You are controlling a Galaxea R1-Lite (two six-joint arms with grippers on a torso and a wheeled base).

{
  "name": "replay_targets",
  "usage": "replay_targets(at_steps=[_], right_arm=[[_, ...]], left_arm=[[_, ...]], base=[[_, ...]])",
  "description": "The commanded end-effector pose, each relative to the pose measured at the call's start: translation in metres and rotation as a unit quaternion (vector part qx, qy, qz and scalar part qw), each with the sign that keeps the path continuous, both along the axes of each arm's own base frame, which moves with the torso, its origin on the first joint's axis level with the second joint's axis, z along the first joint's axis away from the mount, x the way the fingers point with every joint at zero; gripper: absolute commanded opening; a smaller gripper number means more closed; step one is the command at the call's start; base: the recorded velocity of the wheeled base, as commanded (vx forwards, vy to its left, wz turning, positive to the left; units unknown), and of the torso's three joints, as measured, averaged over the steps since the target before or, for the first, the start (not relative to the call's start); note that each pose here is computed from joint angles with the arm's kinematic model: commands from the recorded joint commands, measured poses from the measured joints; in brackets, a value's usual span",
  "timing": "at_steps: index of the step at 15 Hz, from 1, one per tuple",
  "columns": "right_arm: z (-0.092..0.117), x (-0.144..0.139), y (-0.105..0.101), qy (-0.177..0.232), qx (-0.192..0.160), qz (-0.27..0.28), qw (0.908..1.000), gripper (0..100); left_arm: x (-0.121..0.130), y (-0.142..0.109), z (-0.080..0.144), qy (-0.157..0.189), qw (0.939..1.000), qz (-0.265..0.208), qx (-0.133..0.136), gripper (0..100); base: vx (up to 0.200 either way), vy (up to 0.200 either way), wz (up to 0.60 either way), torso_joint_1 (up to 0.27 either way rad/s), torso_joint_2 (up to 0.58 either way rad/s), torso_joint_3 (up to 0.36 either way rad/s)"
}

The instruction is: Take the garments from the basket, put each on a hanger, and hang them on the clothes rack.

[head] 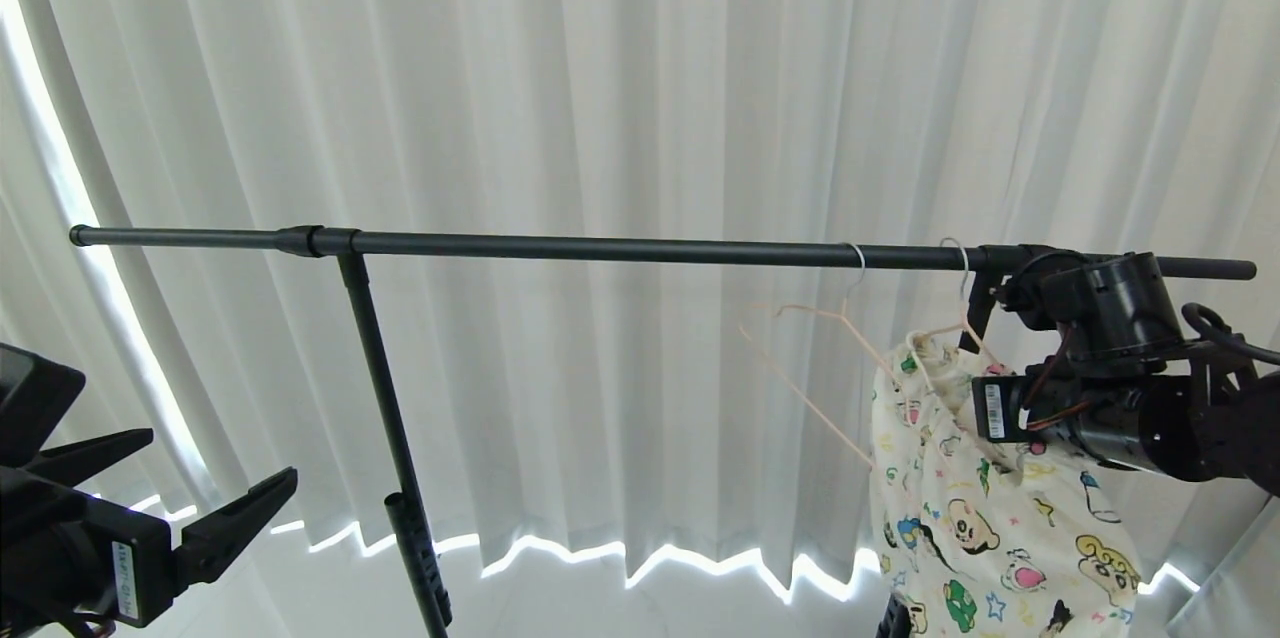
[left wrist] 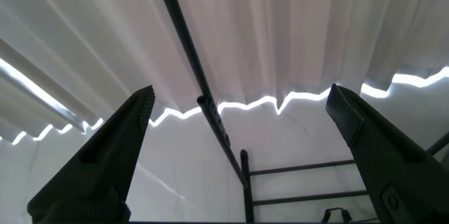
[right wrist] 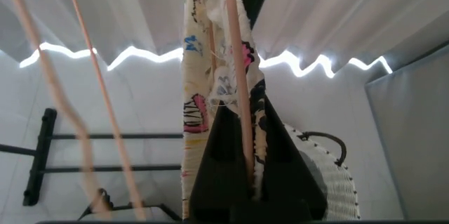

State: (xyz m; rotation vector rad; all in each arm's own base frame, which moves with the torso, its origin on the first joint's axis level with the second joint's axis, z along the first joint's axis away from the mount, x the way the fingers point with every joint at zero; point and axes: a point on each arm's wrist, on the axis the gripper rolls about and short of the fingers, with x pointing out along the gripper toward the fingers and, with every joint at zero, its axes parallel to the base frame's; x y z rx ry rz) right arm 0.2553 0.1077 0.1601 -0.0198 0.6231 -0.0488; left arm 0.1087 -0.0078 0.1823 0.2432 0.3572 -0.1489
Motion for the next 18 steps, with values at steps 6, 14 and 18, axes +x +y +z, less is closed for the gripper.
replay_targets(at_steps=[6, 14, 18], right_arm=[[0.024, -0.012, -0.005, -0.034, 0.016, -0.001, 0.9993, 100], [0.080, -0.110, -0.056, 0.030, -0.124, 0.036, 0.9911, 100], [0.082, -0.115, -0.066, 0.025, -0.143, 0.026, 0.9891, 100]], left_arm=[[0.000, 0.000, -0.003, 0.007, 1.0000, 0.001, 0.000, 100], [-0.007, 0.003, -0.018, 0.027, 0.9995, 0.017, -0.001, 100], [-0.007, 0.013, -0.024, 0.043, 0.9972, 0.062, 0.000, 100]], base=[[0.000, 0.000, 0.00, 0.000, 0.00, 0.000], [0.000, 0.000, 0.00, 0.000, 0.00, 0.000], [0.000, 0.000, 0.00, 0.000, 0.00, 0.000]])
